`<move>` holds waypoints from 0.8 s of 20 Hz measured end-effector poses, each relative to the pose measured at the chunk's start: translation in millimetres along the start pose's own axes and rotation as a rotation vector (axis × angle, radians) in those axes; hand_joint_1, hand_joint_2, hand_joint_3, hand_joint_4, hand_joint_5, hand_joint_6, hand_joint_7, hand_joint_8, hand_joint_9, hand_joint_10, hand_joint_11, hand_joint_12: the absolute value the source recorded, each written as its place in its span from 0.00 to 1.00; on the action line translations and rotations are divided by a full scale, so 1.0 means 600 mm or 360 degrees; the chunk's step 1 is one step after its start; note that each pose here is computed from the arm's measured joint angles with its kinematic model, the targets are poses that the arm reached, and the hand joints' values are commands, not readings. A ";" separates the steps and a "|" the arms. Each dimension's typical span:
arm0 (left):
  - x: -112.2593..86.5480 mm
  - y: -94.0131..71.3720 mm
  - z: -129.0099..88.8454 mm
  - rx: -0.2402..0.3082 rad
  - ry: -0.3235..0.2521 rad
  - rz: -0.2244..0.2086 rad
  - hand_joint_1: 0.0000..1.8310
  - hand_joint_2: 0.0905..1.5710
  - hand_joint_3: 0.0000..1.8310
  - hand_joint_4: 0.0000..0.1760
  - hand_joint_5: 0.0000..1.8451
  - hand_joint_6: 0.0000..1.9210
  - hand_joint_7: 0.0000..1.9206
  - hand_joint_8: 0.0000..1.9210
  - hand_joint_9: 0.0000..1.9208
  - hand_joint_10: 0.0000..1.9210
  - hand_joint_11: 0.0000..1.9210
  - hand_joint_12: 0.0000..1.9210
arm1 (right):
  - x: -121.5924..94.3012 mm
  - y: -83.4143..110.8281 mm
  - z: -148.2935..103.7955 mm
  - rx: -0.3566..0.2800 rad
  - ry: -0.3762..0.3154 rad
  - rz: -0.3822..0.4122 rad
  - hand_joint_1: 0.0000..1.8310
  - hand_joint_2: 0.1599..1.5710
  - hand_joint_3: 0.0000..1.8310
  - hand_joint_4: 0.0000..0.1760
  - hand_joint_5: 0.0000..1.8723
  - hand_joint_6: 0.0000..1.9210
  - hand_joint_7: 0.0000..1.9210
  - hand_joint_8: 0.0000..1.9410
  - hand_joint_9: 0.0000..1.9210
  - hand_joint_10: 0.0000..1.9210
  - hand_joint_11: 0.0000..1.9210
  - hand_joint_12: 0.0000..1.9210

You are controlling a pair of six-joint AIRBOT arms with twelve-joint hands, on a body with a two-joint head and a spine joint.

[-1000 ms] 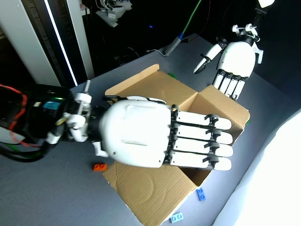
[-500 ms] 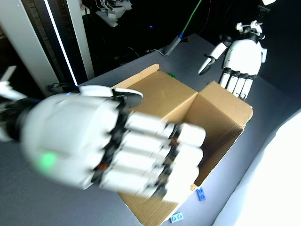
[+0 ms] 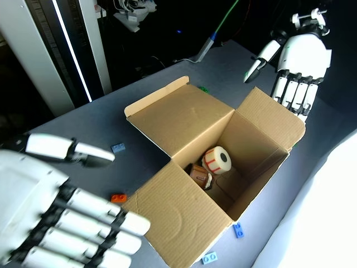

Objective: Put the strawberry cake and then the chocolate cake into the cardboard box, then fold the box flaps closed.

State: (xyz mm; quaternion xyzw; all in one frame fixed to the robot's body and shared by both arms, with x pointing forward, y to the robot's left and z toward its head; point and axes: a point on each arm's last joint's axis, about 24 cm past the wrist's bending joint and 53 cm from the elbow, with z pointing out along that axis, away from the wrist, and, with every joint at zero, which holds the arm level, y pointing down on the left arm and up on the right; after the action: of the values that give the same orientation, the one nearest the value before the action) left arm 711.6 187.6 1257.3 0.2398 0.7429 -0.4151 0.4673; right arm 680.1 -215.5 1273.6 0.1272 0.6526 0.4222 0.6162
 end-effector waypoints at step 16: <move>0.039 -0.076 0.058 0.0106 0.0150 0.0178 0.00 0.79 0.00 0.02 0.02 0.00 0.04 0.00 0.04 0.00 0.00 0.21 | 0.097 -0.110 0.019 0.0218 0.0186 -0.0064 0.00 0.77 0.00 0.00 0.05 0.00 0.07 0.00 0.05 0.00 0.00 0.08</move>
State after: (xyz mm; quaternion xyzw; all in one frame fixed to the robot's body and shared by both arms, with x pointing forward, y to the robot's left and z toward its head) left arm 684.4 133.1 1246.6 0.3157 0.7352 -0.4012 0.4459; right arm 701.9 -211.4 1187.7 0.1312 0.7172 0.3708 0.5753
